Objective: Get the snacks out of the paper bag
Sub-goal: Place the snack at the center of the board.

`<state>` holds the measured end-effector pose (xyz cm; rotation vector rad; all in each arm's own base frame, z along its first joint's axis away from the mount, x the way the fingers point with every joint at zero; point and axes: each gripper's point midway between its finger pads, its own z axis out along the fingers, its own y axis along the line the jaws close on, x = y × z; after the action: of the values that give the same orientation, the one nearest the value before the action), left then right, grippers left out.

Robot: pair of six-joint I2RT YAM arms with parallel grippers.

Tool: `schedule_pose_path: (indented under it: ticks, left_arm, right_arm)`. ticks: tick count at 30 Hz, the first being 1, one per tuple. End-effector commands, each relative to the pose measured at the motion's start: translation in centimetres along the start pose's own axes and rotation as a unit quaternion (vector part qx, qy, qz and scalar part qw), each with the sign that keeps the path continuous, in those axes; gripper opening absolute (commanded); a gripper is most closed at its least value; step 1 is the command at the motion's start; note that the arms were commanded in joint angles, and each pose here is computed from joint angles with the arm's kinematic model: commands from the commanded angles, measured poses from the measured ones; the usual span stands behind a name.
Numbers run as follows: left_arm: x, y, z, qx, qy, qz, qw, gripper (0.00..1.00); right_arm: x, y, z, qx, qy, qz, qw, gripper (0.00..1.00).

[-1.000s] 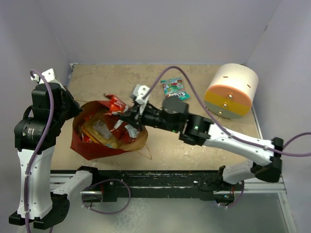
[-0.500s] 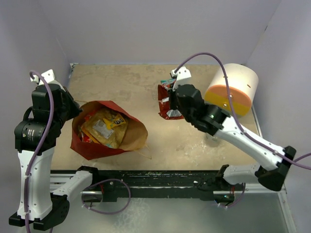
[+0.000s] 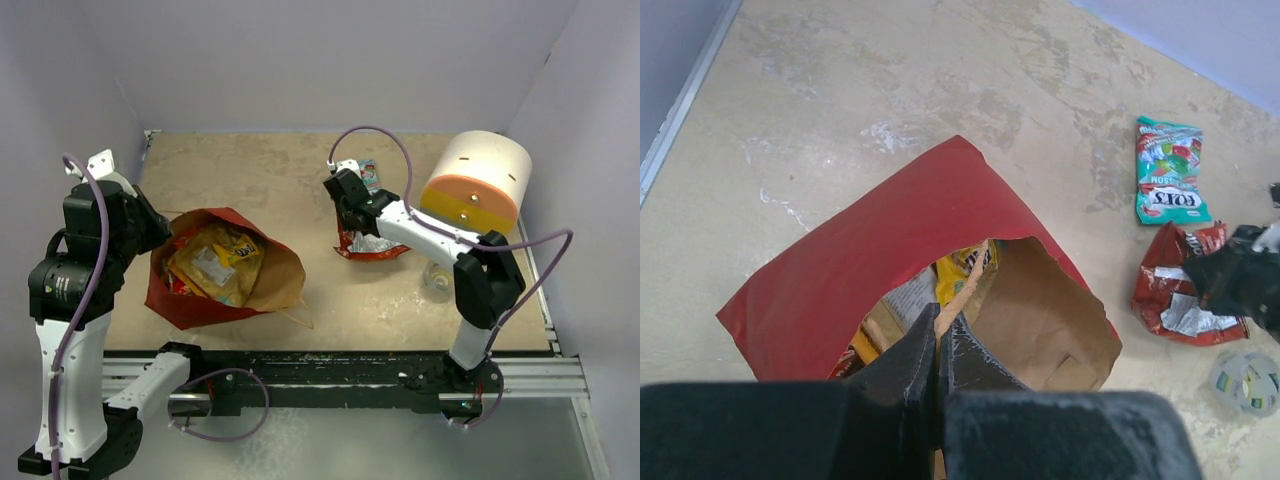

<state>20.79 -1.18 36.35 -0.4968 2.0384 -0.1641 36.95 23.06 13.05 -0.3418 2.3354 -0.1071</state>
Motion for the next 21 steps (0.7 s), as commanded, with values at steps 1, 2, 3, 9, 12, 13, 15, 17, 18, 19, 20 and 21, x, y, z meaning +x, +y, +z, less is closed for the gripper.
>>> schedule_pose_path:
  ticks: [1, 2, 3, 9, 12, 13, 15, 17, 18, 19, 20, 21]
  left_arm:
    - [-0.6, -1.1, -0.6, 0.032, -0.017, -0.023, 0.999, 0.0]
    - [-0.5, -1.0, -0.7, 0.033, -0.017, -0.024, 0.999, 0.0]
    - [-0.4, -1.1, -0.8, 0.036, -0.017, -0.025, 0.999, 0.0]
    - [0.7, -1.2, -0.7, 0.04, 0.004, -0.044, 0.998, 0.0]
    - [1.4, -0.7, -0.4, 0.026, 0.013, -0.053, 0.998, 0.0]
    - [1.6, -0.5, -0.4, 0.021, 0.015, -0.053, 0.998, 0.0]
    - [1.7, -0.4, -0.3, 0.018, 0.02, -0.045, 0.999, 0.0]
    - [1.8, -0.4, -0.3, 0.017, 0.026, -0.033, 0.999, 0.0]
    - [1.9, -0.4, -0.2, 0.019, 0.029, -0.027, 0.999, 0.0]
    - [2.0, -0.5, -0.1, 0.02, 0.035, -0.021, 0.999, 0.0]
    - [2.3, -0.5, -0.1, 0.022, 0.04, -0.019, 0.999, 0.0]
    - [2.5, -0.5, -0.1, 0.023, 0.043, -0.018, 0.999, 0.0]
  right_arm:
    - [-2.5, -1.3, 0.3, 0.032, -0.03, 0.005, 0.999, 0.0]
    - [-2.0, -1.1, 0.7, 0.032, -0.022, 0.003, 0.999, 0.0]
    - [-1.6, -0.6, 0.9, 0.021, -0.014, 0.003, 1.0, 0.03]
    - [1.8, 1.7, 0.3, -0.05, 0.04, 0.037, 0.997, 0.46]
    - [2.8, 1.8, -0.7, -0.066, 0.056, 0.037, 0.996, 0.64]
    - [2.8, 1.3, -1.2, -0.059, 0.059, 0.033, 0.996, 0.66]
    - [2.3, 0.4, -2.5, -0.051, 0.052, 0.036, 0.997, 0.68]
    - [1.3, 0.2, -4.2, -0.065, 0.035, 0.044, 0.996, 0.69]
    - [0.4, 0.5, -5.0, -0.084, 0.016, 0.045, 0.995, 0.69]
    - [0.0, 1.3, -5.9, -0.111, 0.006, 0.051, 0.993, 0.69]
    - [-0.7, 2.1, -6.9, -0.14, -0.009, 0.059, 0.988, 0.69]
    - [-1.1, 3.2, -8.0, -0.171, -0.025, 0.063, 0.983, 0.69]
